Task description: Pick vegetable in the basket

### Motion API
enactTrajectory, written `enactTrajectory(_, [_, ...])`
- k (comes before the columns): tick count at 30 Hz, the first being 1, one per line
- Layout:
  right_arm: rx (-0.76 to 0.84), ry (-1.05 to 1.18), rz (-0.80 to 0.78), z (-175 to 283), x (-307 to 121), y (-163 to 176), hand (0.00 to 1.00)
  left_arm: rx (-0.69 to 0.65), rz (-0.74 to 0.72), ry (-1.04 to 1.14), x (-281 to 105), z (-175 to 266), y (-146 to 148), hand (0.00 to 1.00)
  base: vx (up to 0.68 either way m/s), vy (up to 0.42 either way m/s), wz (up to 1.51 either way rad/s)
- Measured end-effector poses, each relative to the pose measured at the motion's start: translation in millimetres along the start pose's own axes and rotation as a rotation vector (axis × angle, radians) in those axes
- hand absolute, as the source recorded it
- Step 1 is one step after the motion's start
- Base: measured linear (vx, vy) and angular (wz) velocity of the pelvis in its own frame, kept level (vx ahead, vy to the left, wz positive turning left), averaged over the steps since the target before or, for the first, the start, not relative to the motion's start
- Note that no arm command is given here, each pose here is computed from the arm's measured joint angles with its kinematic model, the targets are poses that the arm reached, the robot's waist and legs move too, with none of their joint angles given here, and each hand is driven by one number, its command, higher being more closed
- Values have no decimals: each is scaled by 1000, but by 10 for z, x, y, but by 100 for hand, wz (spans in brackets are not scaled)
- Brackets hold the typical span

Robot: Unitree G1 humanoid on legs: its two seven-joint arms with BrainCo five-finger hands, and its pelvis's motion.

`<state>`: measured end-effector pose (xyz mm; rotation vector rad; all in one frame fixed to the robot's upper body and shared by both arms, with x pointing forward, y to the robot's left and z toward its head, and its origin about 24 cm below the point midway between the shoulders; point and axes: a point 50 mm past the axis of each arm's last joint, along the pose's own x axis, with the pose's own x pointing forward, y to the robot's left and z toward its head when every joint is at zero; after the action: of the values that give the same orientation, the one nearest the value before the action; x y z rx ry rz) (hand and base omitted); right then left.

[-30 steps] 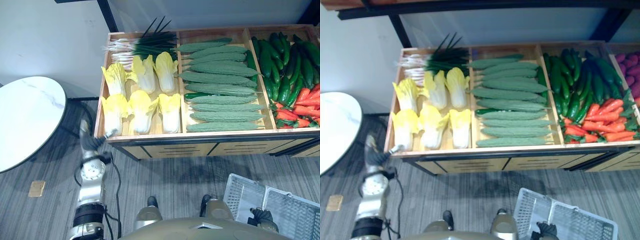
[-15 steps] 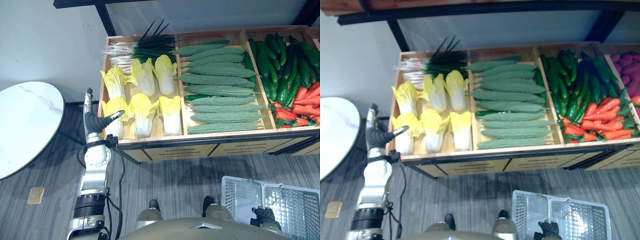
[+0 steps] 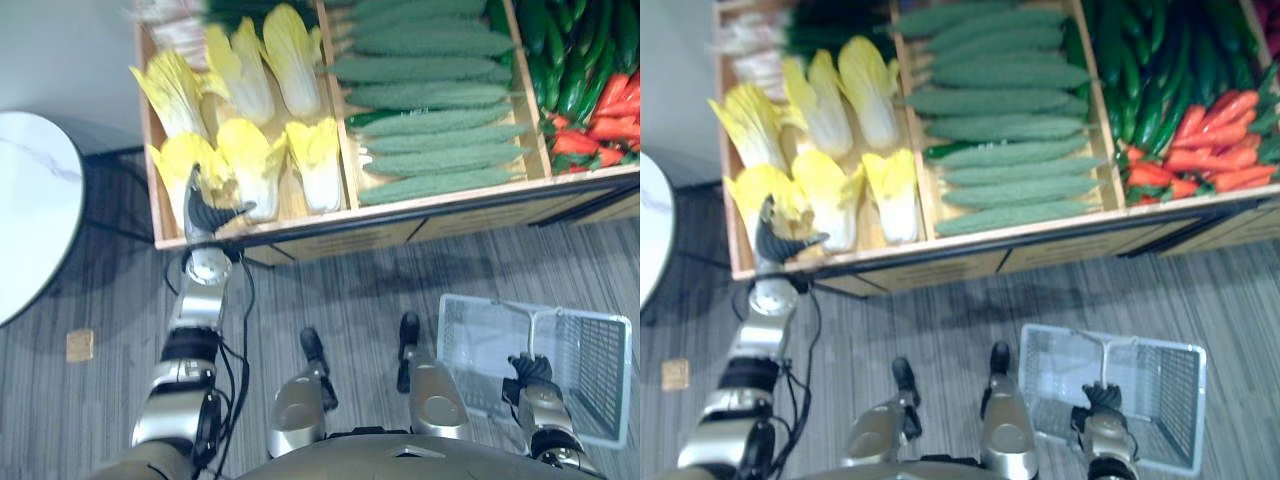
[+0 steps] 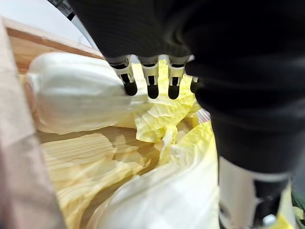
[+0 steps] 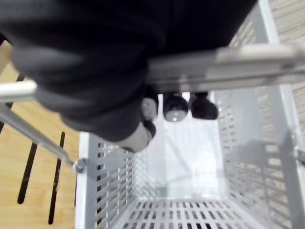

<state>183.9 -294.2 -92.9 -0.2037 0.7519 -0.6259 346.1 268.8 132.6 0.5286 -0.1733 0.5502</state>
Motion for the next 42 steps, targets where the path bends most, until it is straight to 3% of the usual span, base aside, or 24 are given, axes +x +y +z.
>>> enactTrajectory(1, [-2, -15, 1, 52, 9, 14, 100, 12, 13, -11, 64, 44, 36, 0, -2, -4, -4])
enactTrajectory(2, [-1, -40, 6, 136, 24, 38, 100, 21, 40, -32, 163, 136, 95, 100, 4, -6, -4])
enactTrajectory(8, [13, -197, 28, 594, 35, 214, 100, 0, 132, -122, 491, 575, 290, 100, 10, -3, -6])
enactTrajectory(22, [71, -298, 46, 812, -48, 263, 100, -103, 21, -203, 496, 935, 14, 100, 15, 0, -3])
enactTrajectory(34, [64, -243, 68, 599, -76, 286, 100, -147, -80, -183, 422, 940, -199, 100, 38, -12, 0])
enactTrajectory(42, [57, -147, 99, 323, -91, 329, 100, -133, -53, -176, 334, 731, -43, 100, 74, -9, 8])
